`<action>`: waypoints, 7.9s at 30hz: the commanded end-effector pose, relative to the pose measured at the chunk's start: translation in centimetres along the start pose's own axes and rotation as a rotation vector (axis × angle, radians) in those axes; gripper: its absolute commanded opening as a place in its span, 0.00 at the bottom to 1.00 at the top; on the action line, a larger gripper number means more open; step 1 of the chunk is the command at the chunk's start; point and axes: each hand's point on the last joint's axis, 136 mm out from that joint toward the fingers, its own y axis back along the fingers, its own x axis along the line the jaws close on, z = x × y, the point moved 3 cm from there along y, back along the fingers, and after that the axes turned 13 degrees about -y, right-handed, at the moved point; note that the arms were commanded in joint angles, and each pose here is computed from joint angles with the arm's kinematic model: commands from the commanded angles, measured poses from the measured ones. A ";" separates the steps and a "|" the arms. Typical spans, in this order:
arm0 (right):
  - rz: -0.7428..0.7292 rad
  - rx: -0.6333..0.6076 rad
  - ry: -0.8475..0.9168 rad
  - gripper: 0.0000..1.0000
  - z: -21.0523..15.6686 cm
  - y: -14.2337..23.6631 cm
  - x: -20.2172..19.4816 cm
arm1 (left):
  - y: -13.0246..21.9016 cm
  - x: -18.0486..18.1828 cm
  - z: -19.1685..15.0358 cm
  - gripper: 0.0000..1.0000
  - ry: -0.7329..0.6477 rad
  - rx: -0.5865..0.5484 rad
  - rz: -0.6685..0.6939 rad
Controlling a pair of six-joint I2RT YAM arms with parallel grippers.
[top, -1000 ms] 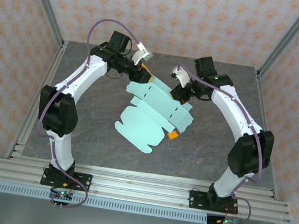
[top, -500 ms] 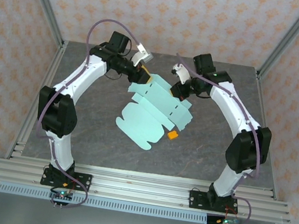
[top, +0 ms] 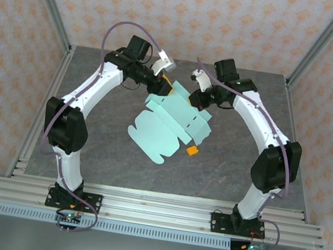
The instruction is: Fold the paper box
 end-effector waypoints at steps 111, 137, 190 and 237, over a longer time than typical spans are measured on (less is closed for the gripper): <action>-0.491 -0.091 0.759 0.00 2.7 -8.7 -2.1 | -7.2 -5.4 -18.5 0.08 0.807 -0.024 0.398; -0.450 -0.010 0.753 0.00 -3.4 -10.6 -1.8 | -11.5 -2.8 -22.7 0.00 0.806 0.074 0.504; -0.936 -0.241 1.313 0.00 -3.8 -14.1 -3.5 | -6.9 0.2 -22.5 0.22 0.880 -0.141 0.498; -0.915 -0.348 1.366 0.00 -2.4 -12.6 -3.3 | 1.3 12.8 -20.5 0.45 0.751 0.057 0.453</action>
